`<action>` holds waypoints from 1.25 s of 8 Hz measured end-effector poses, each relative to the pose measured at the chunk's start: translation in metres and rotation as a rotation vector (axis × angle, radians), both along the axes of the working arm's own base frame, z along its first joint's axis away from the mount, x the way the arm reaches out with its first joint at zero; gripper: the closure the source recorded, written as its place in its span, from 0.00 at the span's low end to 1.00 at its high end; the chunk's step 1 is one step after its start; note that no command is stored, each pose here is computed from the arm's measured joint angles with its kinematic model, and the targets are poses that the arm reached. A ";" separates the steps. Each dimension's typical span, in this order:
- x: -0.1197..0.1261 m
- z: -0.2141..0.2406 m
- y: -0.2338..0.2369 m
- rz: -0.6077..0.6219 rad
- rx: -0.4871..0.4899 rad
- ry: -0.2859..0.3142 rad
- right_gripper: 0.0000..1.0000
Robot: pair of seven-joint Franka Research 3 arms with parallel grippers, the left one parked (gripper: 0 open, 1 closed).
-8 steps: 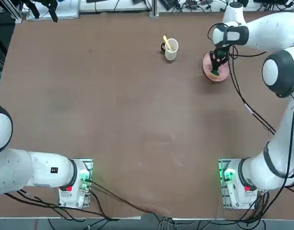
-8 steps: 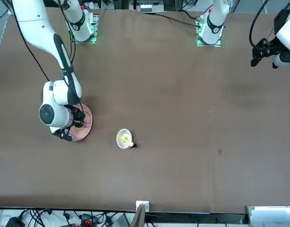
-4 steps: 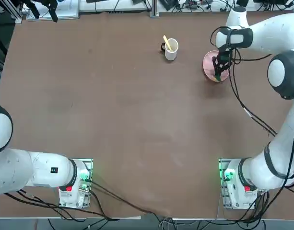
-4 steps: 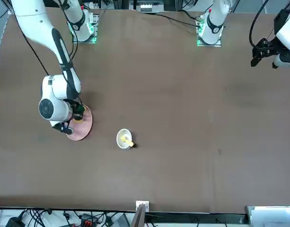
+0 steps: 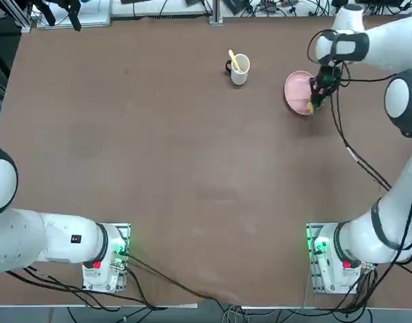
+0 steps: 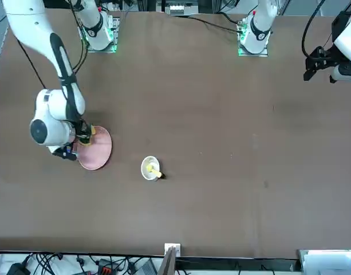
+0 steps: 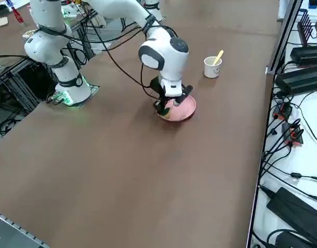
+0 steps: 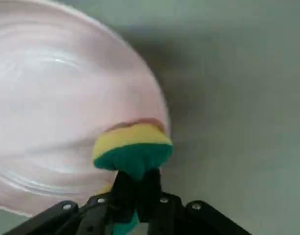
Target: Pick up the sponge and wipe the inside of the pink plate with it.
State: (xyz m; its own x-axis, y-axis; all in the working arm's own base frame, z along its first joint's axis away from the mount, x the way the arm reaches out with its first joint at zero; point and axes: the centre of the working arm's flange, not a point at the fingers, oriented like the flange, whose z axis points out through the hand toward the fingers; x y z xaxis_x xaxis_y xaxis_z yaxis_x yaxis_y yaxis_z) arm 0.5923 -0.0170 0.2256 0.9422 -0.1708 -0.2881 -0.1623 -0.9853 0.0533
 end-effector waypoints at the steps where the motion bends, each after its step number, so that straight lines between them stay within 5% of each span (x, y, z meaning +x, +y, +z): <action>1: 0.005 0.021 -0.024 0.012 0.016 0.028 0.94; 5: -0.008 0.073 -0.139 0.115 0.094 0.092 0.94; 10: -0.067 0.005 -0.232 0.174 0.155 0.127 0.91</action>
